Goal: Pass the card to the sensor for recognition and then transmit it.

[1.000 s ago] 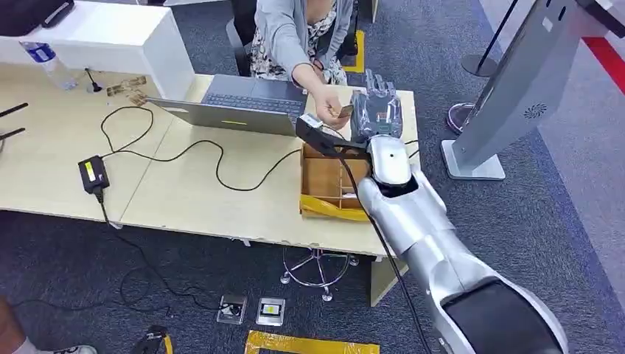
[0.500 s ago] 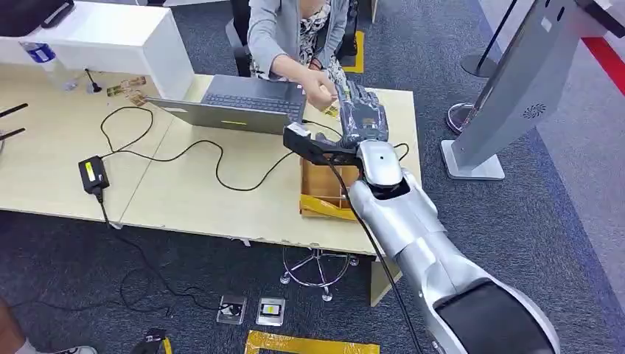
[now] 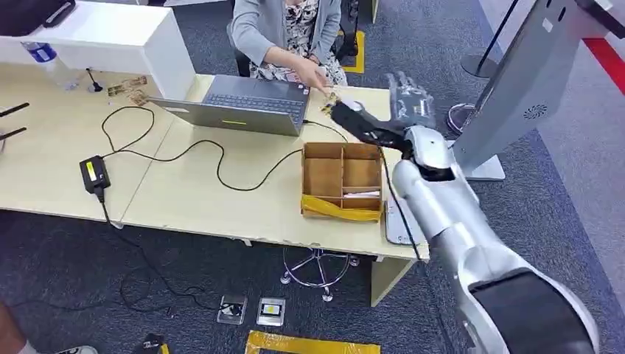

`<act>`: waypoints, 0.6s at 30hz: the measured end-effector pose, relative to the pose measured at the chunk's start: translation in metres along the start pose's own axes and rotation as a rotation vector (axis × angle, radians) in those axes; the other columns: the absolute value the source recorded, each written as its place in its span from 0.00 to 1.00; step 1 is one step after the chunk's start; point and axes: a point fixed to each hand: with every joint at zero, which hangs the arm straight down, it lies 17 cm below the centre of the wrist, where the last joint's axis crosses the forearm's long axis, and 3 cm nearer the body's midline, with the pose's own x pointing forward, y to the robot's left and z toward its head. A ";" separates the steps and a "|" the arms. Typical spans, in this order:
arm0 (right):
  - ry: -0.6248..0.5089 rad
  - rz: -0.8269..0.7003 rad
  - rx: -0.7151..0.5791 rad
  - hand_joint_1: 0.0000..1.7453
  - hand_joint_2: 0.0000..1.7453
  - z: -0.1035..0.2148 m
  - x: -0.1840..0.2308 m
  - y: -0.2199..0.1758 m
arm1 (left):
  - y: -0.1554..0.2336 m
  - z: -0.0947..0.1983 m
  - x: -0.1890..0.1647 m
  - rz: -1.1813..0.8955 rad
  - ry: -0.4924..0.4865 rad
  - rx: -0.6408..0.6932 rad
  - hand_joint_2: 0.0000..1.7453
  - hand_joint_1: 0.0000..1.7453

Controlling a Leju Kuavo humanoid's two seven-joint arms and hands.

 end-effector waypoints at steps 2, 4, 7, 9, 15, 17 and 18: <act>0.142 -0.050 -0.058 0.00 0.00 0.006 -0.070 -0.022 | -0.001 0.000 -0.008 0.003 0.010 -0.001 0.00 0.00; 0.225 -0.075 -0.114 0.00 0.00 0.021 -0.135 -0.039 | 0.001 0.000 -0.014 0.006 0.016 0.003 0.00 0.00; 0.378 -0.084 -0.192 0.00 0.00 0.060 -0.237 -0.063 | 0.001 0.001 -0.016 0.018 0.017 0.004 0.00 0.00; 0.476 -0.079 -0.209 0.00 0.00 0.090 -0.292 -0.065 | 0.002 0.001 -0.018 0.023 0.021 0.006 0.00 0.00; 0.793 -0.034 -0.199 0.00 0.00 0.206 -0.430 -0.039 | 0.006 0.000 -0.019 0.040 0.027 0.020 0.00 0.00; 0.905 -0.053 -0.204 0.00 0.00 0.258 -0.468 -0.017 | 0.006 0.000 -0.017 0.052 0.026 0.025 0.00 0.00; 0.946 -0.061 -0.197 0.00 0.00 0.280 -0.482 -0.007 | 0.005 0.000 -0.016 0.053 0.026 0.023 0.00 0.00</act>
